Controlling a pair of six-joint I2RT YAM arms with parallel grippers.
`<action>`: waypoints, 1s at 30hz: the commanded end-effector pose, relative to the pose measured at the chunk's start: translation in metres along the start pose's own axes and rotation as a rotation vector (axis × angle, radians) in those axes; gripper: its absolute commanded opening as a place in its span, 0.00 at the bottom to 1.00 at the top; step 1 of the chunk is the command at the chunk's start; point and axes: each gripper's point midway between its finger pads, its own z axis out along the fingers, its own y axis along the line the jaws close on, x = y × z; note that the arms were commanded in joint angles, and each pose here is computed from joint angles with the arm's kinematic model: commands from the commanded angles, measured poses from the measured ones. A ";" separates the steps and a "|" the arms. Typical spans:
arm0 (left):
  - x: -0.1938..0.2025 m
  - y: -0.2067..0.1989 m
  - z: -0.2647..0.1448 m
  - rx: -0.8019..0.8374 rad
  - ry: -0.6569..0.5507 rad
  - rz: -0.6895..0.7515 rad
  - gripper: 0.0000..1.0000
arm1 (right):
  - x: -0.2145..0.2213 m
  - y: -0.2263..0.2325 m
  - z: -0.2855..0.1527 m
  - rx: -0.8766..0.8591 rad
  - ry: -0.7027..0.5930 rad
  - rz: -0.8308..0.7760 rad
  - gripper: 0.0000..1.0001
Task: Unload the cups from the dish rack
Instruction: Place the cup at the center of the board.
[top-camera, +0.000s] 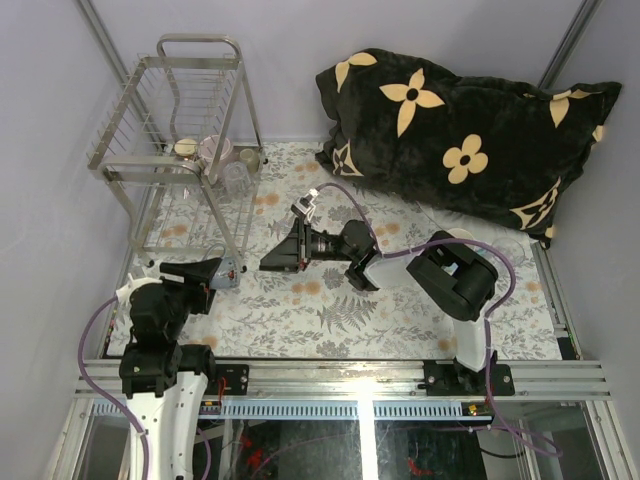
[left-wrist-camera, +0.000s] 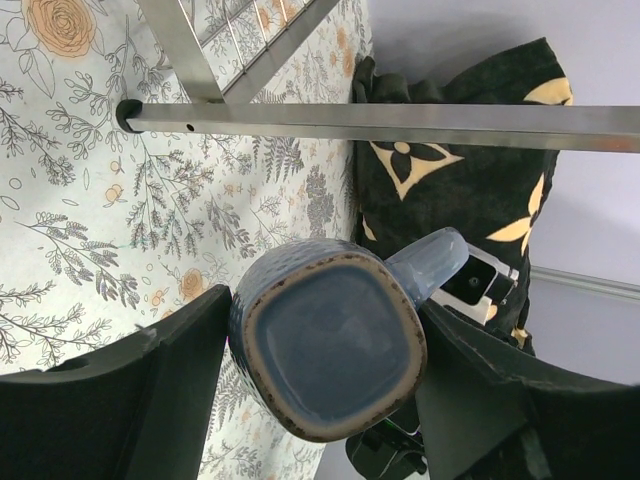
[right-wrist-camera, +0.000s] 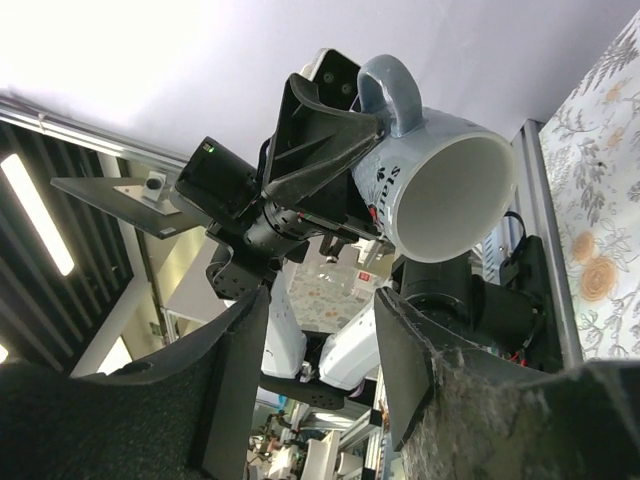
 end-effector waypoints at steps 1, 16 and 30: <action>0.000 -0.032 -0.012 0.114 0.012 0.050 0.00 | 0.001 0.032 0.015 -0.114 0.030 -0.036 0.53; 0.000 -0.041 -0.018 0.144 0.009 0.089 0.00 | 0.012 0.013 0.041 -0.090 0.076 0.031 0.53; 0.005 -0.042 -0.019 0.155 0.039 0.099 0.00 | 0.012 -0.001 0.056 -0.064 0.106 0.046 0.53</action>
